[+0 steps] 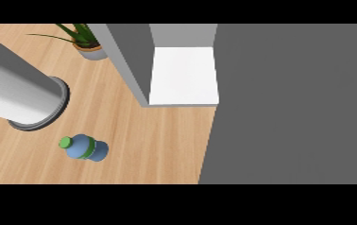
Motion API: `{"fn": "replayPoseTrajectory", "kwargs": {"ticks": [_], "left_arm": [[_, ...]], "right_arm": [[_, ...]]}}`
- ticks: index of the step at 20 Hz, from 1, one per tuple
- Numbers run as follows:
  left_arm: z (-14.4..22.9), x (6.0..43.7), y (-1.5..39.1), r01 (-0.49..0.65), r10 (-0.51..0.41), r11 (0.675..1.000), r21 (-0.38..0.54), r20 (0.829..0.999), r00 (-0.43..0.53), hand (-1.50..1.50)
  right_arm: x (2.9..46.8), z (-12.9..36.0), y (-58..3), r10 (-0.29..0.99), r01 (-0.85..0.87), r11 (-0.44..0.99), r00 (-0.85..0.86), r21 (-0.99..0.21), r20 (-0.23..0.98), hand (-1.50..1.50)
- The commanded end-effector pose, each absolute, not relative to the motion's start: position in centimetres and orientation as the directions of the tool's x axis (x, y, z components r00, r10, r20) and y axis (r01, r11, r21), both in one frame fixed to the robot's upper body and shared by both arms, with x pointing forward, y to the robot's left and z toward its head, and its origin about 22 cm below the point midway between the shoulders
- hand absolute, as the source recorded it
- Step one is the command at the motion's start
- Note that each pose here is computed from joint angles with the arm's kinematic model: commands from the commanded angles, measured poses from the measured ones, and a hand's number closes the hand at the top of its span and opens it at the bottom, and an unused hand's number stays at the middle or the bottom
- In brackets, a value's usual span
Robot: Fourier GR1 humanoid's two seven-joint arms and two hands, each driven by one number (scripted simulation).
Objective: Pick up the bottled water, place it into the cabinet and close the cabinet
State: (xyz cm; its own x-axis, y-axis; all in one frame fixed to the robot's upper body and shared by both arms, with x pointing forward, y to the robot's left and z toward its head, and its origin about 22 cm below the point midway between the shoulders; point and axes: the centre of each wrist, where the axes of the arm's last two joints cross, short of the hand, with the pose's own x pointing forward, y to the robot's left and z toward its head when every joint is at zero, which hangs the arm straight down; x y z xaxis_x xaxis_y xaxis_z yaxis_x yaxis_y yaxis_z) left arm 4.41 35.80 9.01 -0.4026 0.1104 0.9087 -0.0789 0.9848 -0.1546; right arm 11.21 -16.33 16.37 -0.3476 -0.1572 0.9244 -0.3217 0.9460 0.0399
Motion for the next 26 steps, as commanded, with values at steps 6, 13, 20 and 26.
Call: {"fn": "replayPoseTrajectory", "kwargs": {"ticks": [6,13,20,26], "left_arm": [[5.3,8.1,35.0,-0.121,0.084,0.983,-0.138,0.924,-0.374,-1.50],[2.6,11.0,36.5,-0.136,0.068,0.983,-0.120,0.940,-0.335,-1.50],[-1.4,13.1,33.8,-0.100,0.068,0.990,-0.103,0.950,-0.304,-1.50],[-3.9,15.6,33.3,-0.088,0.055,0.992,-0.087,0.949,-0.311,-1.50]], "right_arm": [[8.4,18.8,-17.1,-0.106,-0.270,0.963,-0.411,-0.009,0.905,-1.50],[9.2,18.7,-16.9,-0.090,-0.274,0.961,-0.421,-0.032,0.903,-1.50],[9.0,16.9,-14.7,-0.098,-0.282,0.959,-0.409,-0.024,0.907,-1.50],[7.8,19.1,-16.2,-0.113,-0.267,0.964,-0.413,-0.001,0.904,-1.50]]}}
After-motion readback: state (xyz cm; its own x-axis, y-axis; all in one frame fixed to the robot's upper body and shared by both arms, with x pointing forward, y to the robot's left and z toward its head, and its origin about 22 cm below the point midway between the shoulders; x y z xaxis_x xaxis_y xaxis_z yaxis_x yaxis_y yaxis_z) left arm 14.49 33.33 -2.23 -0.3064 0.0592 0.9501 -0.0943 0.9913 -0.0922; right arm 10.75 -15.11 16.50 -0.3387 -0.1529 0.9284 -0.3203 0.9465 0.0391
